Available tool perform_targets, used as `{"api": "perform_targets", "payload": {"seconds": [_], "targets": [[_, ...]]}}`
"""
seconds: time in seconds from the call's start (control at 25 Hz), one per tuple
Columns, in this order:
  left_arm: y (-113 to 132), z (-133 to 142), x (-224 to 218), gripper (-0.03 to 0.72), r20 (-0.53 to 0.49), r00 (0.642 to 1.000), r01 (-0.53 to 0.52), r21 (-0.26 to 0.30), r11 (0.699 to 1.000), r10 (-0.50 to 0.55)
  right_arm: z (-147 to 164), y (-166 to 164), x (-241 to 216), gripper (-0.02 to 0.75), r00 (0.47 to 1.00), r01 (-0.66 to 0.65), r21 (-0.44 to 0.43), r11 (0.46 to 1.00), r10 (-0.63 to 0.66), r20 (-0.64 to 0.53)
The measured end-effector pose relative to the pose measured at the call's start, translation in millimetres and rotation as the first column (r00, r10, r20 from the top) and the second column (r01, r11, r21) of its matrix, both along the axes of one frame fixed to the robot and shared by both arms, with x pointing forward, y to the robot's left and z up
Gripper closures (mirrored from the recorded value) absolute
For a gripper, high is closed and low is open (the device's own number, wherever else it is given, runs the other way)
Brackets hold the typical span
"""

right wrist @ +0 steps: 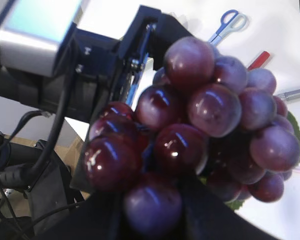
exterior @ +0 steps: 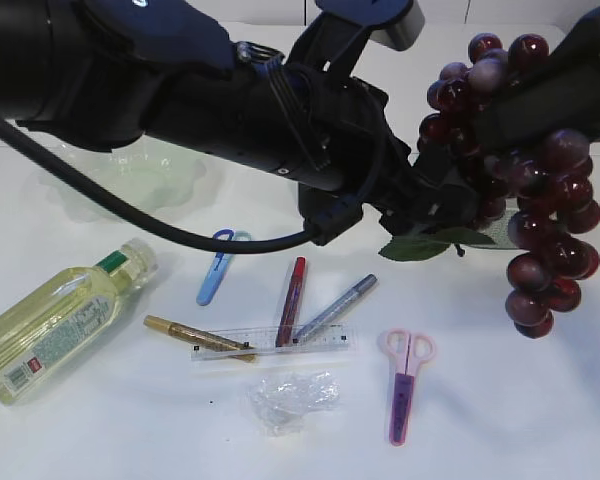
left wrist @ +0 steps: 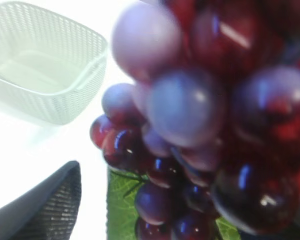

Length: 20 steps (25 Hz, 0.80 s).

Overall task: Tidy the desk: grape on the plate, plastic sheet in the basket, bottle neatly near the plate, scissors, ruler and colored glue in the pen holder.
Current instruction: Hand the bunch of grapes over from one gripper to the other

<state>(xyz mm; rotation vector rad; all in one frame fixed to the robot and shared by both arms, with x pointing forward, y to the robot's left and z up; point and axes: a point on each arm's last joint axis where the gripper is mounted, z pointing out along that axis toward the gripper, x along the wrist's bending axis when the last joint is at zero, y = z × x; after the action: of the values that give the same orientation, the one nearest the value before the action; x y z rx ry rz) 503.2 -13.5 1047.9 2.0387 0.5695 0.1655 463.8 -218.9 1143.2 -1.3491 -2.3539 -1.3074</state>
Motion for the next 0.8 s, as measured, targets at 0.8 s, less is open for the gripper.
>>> {"api": "perform_targets", "payload": {"seconds": [0.8], "targets": [[0.0, -10.0, 5.0, 0.159, 0.062, 0.998, 0.012, 0.070, 0.997, -0.016, -1.5, -0.9, 0.5, 0.542, 1.000, -0.002, -0.018, 1.000, 0.002, 0.001]]}}
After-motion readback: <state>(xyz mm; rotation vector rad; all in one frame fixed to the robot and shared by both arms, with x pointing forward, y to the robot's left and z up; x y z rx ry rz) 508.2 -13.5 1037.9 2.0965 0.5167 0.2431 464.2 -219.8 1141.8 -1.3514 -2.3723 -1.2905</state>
